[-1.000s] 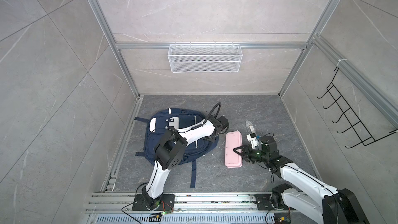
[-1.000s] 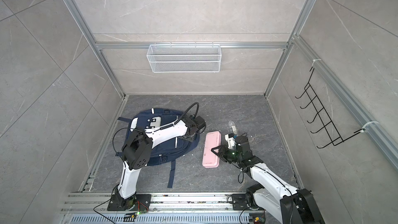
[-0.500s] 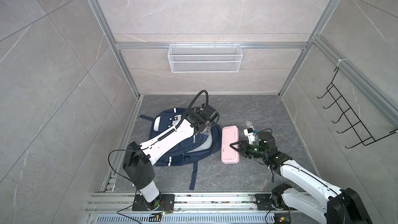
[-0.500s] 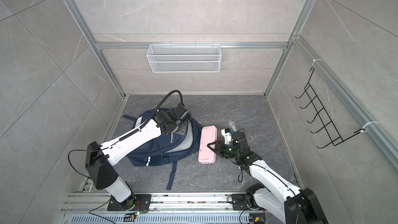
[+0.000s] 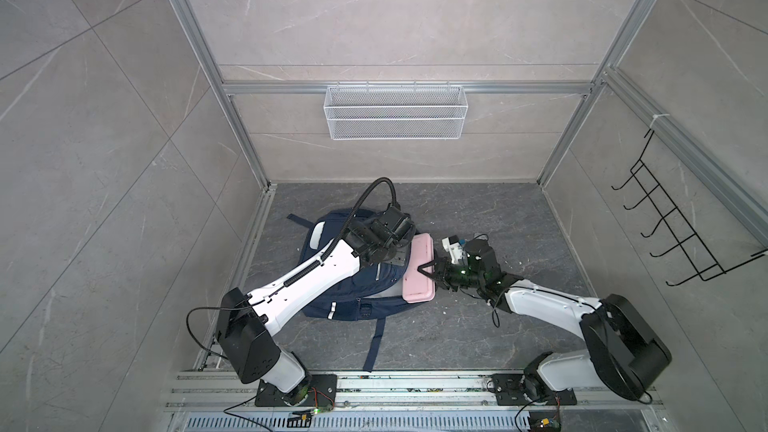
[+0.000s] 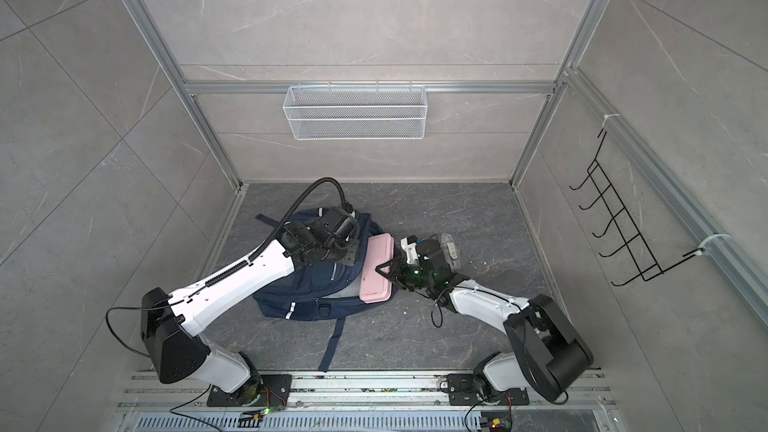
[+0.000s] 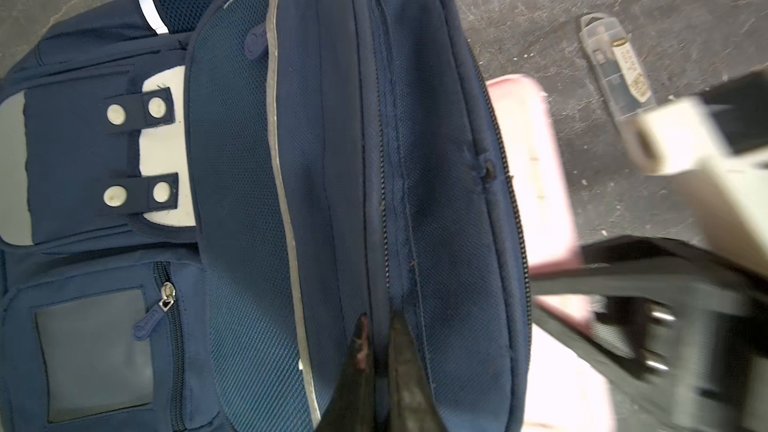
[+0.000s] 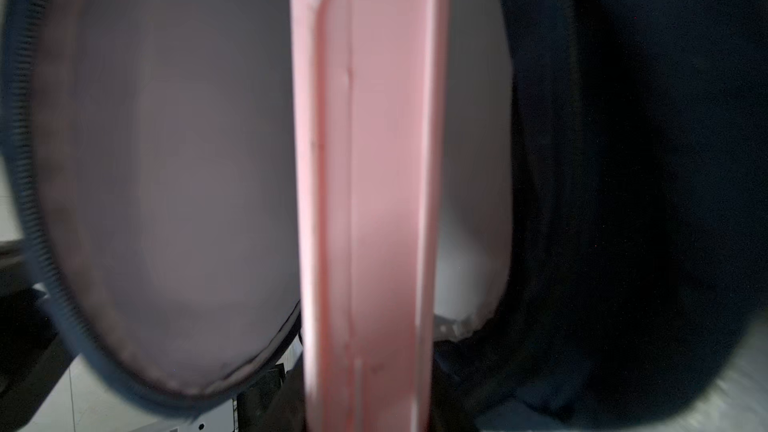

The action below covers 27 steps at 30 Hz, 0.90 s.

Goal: Pack the student bag
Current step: 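Push the pink case down into the backpack opening with the right gripper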

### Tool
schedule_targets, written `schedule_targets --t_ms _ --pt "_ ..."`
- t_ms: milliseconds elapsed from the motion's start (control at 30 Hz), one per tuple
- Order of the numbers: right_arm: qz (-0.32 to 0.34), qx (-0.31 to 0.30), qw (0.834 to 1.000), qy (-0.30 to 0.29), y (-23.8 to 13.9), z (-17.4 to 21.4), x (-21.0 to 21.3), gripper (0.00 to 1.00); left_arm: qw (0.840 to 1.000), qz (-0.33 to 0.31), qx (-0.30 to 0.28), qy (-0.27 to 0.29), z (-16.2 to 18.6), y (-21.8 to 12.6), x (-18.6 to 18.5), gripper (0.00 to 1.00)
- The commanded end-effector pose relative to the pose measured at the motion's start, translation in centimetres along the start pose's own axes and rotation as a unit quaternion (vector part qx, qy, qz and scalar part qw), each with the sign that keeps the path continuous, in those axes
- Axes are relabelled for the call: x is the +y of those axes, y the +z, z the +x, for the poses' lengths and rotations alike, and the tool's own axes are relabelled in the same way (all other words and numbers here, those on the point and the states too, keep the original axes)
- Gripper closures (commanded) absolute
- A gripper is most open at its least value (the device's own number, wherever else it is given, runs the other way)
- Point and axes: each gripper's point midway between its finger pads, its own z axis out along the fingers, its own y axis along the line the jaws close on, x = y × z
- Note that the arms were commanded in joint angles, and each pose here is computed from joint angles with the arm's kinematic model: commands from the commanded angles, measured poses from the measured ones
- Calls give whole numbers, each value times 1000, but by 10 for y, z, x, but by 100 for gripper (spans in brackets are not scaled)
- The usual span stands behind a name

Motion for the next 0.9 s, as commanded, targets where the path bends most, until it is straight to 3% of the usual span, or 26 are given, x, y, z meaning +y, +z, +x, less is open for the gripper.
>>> schedule_targets --t_ms 0,333,533,767,867 --pt "-68 -21 997 -28 22 -16 51 82 994 74 -72 -30 -35 -43 -21 100" --pt "-100 9 995 -2 109 -13 73 82 989 86 -93 -76 -44 -63 -10 100" --pt "-100 21 995 13 151 -9 74 79 980 124 -106 -113 -52 -75 -6 100" --pt "-46 44 998 9 172 7 59 51 974 152 -102 -133 -51 -78 -1 100" --pt "-10 52 999 -14 167 12 59 44 973 153 -99 -141 -50 -76 4 100"
